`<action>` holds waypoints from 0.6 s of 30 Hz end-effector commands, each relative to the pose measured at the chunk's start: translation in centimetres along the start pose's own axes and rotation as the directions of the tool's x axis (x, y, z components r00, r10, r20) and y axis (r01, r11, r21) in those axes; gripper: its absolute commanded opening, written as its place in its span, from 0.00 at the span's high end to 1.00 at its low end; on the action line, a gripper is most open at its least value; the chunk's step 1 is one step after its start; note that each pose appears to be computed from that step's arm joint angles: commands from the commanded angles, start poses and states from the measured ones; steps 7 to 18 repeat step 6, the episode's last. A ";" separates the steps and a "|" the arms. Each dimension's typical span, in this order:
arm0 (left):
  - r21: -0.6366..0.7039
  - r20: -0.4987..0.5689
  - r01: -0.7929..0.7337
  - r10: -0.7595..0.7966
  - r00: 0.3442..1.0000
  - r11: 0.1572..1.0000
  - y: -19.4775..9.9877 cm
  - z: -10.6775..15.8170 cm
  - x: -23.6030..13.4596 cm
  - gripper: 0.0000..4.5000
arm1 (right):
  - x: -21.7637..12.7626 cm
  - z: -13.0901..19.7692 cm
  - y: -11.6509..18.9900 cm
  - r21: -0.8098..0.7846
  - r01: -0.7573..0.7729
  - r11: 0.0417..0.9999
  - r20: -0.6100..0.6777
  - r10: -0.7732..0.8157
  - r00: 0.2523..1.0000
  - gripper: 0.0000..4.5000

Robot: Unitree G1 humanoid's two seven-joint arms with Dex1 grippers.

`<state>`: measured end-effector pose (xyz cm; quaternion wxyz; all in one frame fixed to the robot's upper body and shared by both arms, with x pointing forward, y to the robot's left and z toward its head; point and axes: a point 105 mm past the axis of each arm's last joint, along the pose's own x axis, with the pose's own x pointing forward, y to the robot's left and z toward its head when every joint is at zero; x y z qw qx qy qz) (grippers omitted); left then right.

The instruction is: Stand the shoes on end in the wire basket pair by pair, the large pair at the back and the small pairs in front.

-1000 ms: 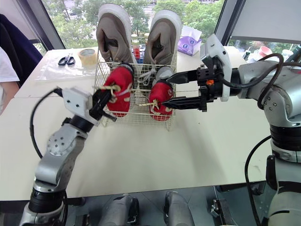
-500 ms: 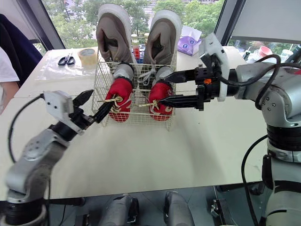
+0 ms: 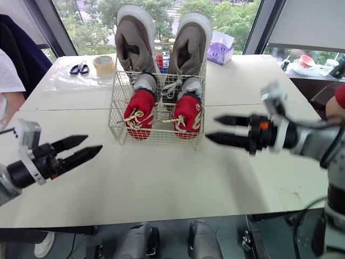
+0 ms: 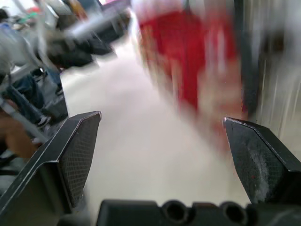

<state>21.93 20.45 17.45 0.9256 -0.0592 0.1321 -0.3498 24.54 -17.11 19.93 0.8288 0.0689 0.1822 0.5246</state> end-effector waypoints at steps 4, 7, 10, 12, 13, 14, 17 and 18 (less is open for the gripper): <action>-0.013 -0.033 0.012 -0.012 0.999 1.000 0.2 -2.3 0.1 0.08 | 0.5 -0.8 1.1 -0.078 0.018 0.997 -0.002 -0.018 1.000 0.00; -0.019 -0.036 -0.007 0.006 0.999 1.000 0.6 -2.8 0.1 0.08 | 0.7 -1.2 1.1 -0.081 0.022 0.996 -0.013 -0.023 1.000 0.00; -0.019 -0.036 -0.007 0.006 0.999 1.000 0.6 -2.8 0.1 0.08 | 0.7 -1.2 1.1 -0.081 0.022 0.996 -0.013 -0.023 1.000 0.00; -0.019 -0.036 -0.007 0.006 0.999 1.000 0.6 -2.8 0.1 0.08 | 0.7 -1.2 1.1 -0.081 0.022 0.996 -0.013 -0.023 1.000 0.00; -0.019 -0.036 -0.007 0.006 0.999 1.000 0.6 -2.8 0.1 0.08 | 0.7 -1.2 1.1 -0.081 0.022 0.996 -0.013 -0.023 1.000 0.00; -0.019 -0.036 -0.007 0.006 0.999 1.000 0.6 -2.8 0.1 0.08 | 0.7 -1.2 1.1 -0.081 0.022 0.996 -0.013 -0.023 1.000 0.00; -0.019 -0.036 -0.007 0.006 0.999 1.000 0.6 -2.8 0.1 0.08 | 0.7 -1.2 1.1 -0.081 0.022 0.996 -0.013 -0.023 1.000 0.00; -0.019 -0.036 -0.007 0.006 0.999 1.000 0.6 -2.8 0.1 0.08 | 0.7 -1.2 1.1 -0.081 0.022 0.996 -0.013 -0.023 1.000 0.00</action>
